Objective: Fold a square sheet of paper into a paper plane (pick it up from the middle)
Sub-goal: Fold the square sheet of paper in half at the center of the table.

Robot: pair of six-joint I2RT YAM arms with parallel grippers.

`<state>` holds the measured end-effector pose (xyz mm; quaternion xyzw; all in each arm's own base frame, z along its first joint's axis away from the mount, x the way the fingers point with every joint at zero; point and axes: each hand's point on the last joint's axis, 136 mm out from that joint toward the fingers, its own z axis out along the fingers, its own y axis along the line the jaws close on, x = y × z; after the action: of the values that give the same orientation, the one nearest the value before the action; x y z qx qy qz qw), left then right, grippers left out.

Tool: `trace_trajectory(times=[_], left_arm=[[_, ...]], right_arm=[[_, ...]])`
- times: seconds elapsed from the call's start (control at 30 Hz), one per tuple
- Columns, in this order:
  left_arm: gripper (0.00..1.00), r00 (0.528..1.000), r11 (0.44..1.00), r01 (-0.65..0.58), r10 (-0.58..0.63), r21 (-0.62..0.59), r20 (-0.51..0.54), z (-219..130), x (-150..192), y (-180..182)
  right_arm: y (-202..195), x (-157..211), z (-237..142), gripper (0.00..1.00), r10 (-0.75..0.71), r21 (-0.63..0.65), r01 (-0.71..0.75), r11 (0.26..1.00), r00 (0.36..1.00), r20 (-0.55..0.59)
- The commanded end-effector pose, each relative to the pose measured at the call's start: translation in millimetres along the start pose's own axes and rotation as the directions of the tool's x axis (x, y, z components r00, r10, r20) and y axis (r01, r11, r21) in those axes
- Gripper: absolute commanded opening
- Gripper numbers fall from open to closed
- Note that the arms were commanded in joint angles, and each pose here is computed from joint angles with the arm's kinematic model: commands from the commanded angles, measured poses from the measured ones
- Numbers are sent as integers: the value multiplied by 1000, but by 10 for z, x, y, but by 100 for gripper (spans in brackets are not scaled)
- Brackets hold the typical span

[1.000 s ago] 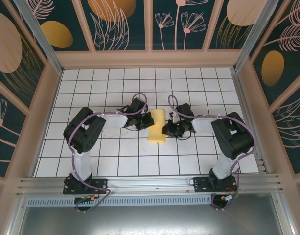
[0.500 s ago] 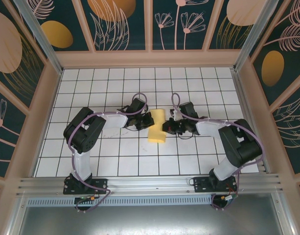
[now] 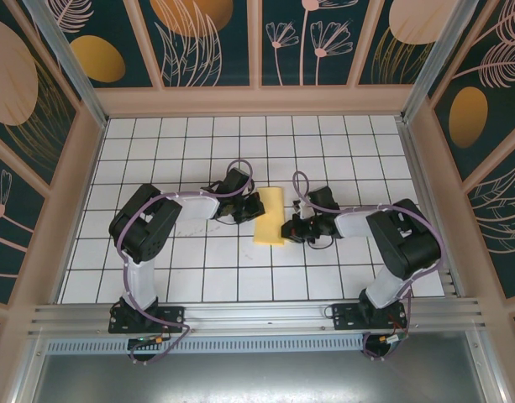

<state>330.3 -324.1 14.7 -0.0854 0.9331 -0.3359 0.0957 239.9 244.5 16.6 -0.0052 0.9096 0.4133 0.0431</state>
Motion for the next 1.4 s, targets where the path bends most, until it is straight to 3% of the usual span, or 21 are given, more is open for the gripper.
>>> trace_trajectory(times=[0.0,0.13,0.23,0.5,0.8,1.07,1.17,1.37], left_arm=[[0,999,995,14,-17,-101,-31,71,140,311],[0,999,995,13,-16,-96,-28,67,128,291],[0,999,995,13,-16,-97,-28,69,128,293],[0,999,995,16,-19,-100,-29,69,139,311],[0,999,995,13,-16,-95,-28,70,132,294],[0,999,995,13,-16,-96,-32,77,146,307],[0,999,995,11,-14,-95,-32,71,144,300],[0,999,996,7,-10,-94,-33,74,146,300]], right_arm=[[45,43,-64,2,-15,10,15,1000,1000,5],[280,58,-112,1,-54,-81,54,995,999,7],[231,134,-65,2,-42,-82,40,996,999,-15],[-172,315,69,1,23,52,-20,998,998,-60],[227,194,-41,1,-70,-33,69,997,997,-25],[-187,333,94,1,-13,91,19,996,998,-67],[60,266,34,0,-46,15,47,999,997,-58],[616,-347,-390,3,-98,-117,114,987,987,130]])
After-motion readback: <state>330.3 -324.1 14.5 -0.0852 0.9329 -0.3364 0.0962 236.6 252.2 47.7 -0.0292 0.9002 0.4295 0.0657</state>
